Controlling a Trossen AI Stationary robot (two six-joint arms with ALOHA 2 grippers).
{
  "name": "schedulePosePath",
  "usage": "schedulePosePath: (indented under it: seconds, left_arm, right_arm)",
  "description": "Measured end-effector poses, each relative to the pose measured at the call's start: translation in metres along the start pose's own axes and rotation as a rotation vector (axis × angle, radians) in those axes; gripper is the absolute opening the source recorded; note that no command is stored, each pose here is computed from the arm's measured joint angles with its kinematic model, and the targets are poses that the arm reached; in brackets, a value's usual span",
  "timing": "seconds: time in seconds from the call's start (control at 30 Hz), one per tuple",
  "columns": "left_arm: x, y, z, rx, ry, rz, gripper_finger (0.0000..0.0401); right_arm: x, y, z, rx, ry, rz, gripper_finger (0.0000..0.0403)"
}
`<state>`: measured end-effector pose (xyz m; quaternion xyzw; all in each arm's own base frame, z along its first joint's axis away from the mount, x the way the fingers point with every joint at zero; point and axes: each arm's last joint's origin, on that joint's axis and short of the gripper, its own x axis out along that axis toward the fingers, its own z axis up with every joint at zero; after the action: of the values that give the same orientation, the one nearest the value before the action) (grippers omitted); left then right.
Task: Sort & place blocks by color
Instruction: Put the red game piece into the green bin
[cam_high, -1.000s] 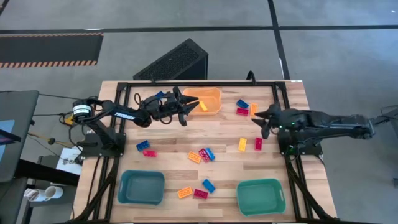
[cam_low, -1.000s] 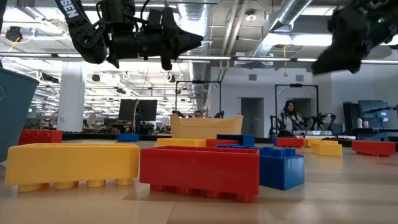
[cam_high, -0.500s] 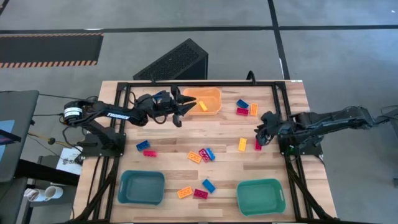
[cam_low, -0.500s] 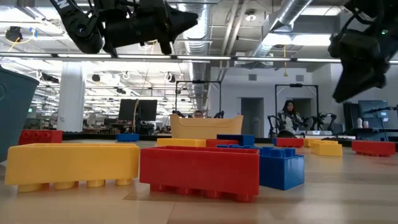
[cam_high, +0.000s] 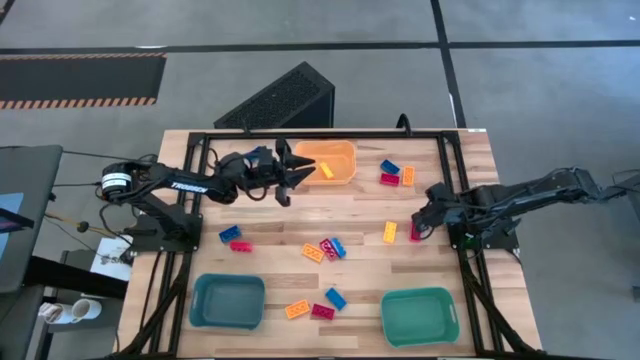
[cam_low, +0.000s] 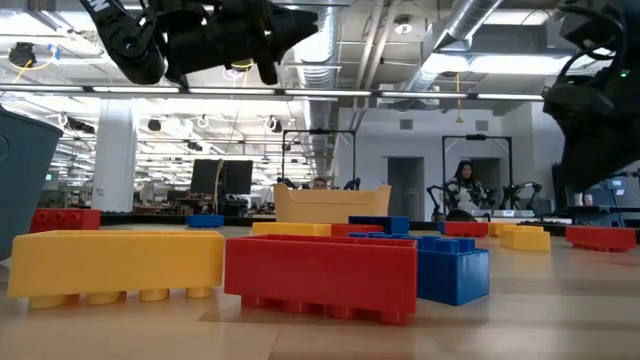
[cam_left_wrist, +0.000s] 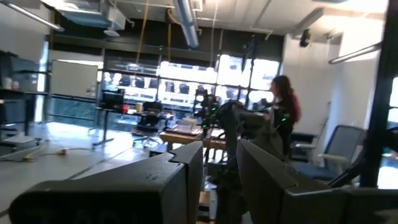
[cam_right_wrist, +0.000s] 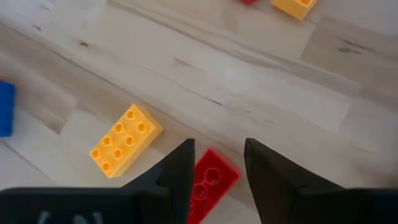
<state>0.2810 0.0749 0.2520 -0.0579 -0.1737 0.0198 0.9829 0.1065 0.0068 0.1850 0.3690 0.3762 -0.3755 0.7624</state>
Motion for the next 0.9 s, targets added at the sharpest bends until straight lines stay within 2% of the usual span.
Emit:
schedulePosePath:
  seconds: [0.2,0.3,0.43,0.67,0.9]
  left_arm:
    - [0.001,-0.008,0.003,-0.086,-0.022,-0.104,0.0086]
    - [0.001,-0.016,0.005,-0.09,-0.039,-0.166,0.0086]
    - [0.001,-0.025,0.008,-0.085,-0.049,-0.207,0.0086]
    - [0.001,-0.026,0.009,-0.072,-0.05,-0.209,0.0086]
    - [0.001,-0.026,0.009,-0.047,-0.048,-0.201,0.0086]
  right_arm:
    - [0.007,0.004,-0.002,0.034,0.019,-0.047,0.0216]
    - [0.012,0.008,-0.003,0.031,0.049,-0.059,0.0245]
    - [0.019,0.015,-0.006,0.088,0.121,-0.063,0.0268]
    - [0.029,0.019,-0.015,0.121,0.198,-0.135,0.0271]
    - [0.039,0.023,-0.021,0.103,0.23,-0.204,0.0271]
